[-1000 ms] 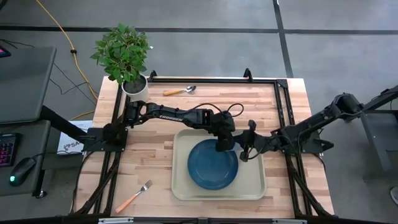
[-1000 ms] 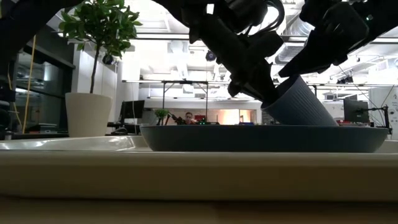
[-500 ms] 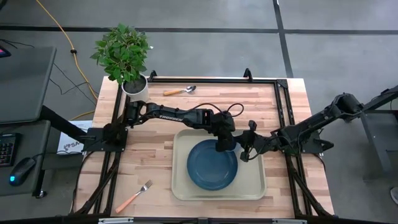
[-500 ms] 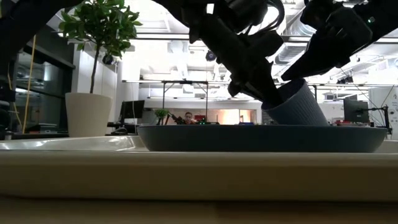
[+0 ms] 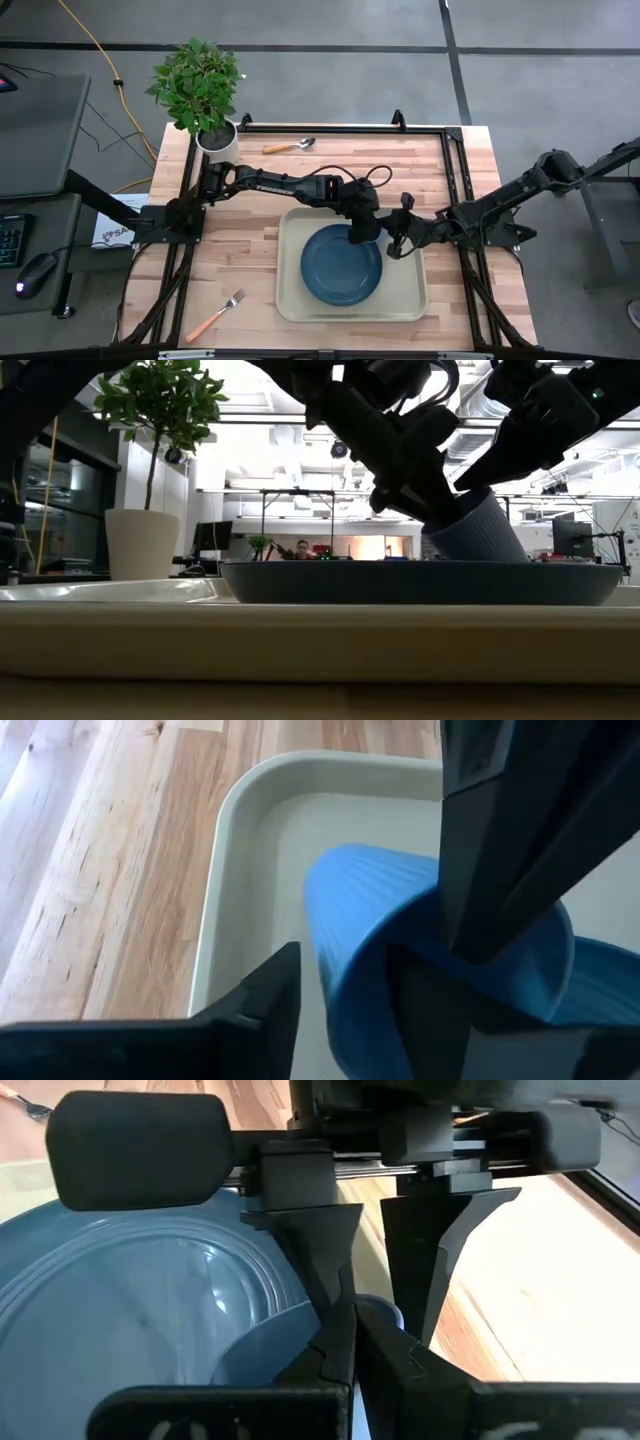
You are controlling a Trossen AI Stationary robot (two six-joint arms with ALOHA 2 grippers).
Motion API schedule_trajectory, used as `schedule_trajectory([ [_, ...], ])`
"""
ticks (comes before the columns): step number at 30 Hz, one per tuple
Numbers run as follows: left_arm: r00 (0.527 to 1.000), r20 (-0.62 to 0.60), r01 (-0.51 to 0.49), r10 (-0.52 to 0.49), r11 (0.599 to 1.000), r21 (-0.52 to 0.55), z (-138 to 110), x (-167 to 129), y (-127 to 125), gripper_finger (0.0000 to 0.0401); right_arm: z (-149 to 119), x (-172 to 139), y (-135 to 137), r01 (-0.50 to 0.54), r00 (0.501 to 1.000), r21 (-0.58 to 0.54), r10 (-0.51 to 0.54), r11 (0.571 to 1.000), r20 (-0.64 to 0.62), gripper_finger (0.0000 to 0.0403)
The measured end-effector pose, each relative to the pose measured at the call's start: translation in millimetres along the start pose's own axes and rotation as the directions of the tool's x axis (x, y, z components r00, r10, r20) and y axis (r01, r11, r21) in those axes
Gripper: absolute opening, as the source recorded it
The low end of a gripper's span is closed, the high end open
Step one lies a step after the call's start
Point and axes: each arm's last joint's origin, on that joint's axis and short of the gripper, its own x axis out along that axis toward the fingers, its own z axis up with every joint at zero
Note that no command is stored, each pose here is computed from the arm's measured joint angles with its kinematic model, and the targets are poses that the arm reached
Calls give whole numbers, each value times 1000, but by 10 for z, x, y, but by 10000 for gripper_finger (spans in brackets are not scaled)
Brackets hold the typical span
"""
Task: Pick and place plate/cup/fork/spoon on tray
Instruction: Put the blue cup on the white serving tray to the top right of the blue plate, then put the yellow spoon on the white serving tray to the left of the blue plate
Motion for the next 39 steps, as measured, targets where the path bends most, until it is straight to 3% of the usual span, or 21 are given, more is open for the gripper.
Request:
schedule_trajectory([
  [10,999,32,1,-1,1000,6,83,-135,-13,148,3,-122,-94,15,1000,-3,-15,1000,-12,0],
  [20,995,98,0,-4,999,35,324,-380,-39,148,-42,-161,-142,40,998,7,-39,999,-52,0],
  [32,995,96,-11,4,997,72,639,-903,-79,147,-45,-162,-148,51,997,-3,-51,999,-52,0],
  [39,999,7,-39,38,996,86,599,-1353,-84,147,71,-204,-137,45,999,-18,-45,999,-13,0],
])
